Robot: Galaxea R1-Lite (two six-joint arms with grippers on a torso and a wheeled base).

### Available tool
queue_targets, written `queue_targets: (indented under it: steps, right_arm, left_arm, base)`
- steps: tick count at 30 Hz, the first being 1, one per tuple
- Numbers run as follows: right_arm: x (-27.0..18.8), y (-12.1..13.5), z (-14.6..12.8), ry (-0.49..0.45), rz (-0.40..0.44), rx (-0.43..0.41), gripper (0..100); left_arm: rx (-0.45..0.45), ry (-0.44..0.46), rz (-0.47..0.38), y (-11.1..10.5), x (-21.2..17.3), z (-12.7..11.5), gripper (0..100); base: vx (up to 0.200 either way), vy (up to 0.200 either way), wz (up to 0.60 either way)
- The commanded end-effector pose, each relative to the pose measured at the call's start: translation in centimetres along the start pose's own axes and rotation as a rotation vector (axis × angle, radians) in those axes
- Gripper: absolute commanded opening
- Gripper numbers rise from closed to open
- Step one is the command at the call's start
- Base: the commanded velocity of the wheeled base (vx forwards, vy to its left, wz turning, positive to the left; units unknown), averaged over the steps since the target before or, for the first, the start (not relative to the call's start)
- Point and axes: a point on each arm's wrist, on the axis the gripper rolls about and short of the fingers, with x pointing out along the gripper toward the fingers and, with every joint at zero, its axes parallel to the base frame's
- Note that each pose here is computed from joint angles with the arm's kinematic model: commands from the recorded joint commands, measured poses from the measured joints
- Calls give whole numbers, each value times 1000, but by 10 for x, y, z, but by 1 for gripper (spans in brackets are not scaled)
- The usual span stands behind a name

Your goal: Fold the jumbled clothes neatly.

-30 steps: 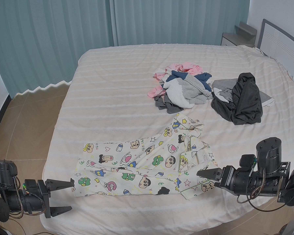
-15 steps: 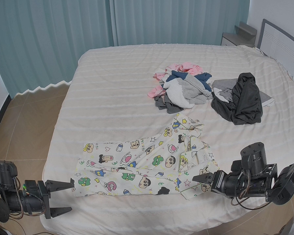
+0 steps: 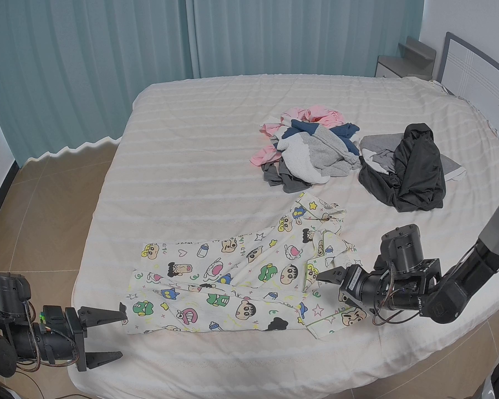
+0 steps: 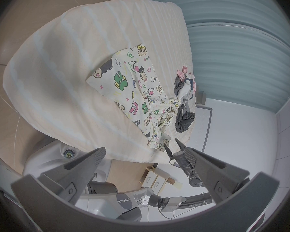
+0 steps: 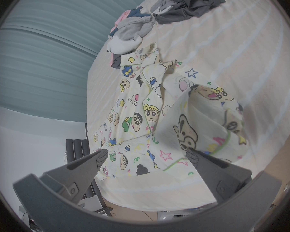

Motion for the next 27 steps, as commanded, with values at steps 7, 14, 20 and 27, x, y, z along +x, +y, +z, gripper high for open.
queue_targets:
  steps: [7, 14, 20, 27]
  right_arm:
    - [47, -20, 29, -47, -67, 59, 100]
    - [45, -25, 49, -105, -44, 96, 100]
    - [41, -21, 51, -156, 23, 84, 100]
    - [10, 10, 38, -175, 135, -16, 100]
  left_arm:
    - [-2, 16, 21, 5, 2, -1, 100]
    - [-2, 16, 21, 5, 2, -1, 100]
    - [-2, 15, 22, 5, 2, -1, 100]
    - [-2, 16, 21, 5, 2, -1, 100]
  base:
    - [0, 0, 0]
    - [0, 0, 0]
    - [0, 0, 0]
    - [0, 0, 0]
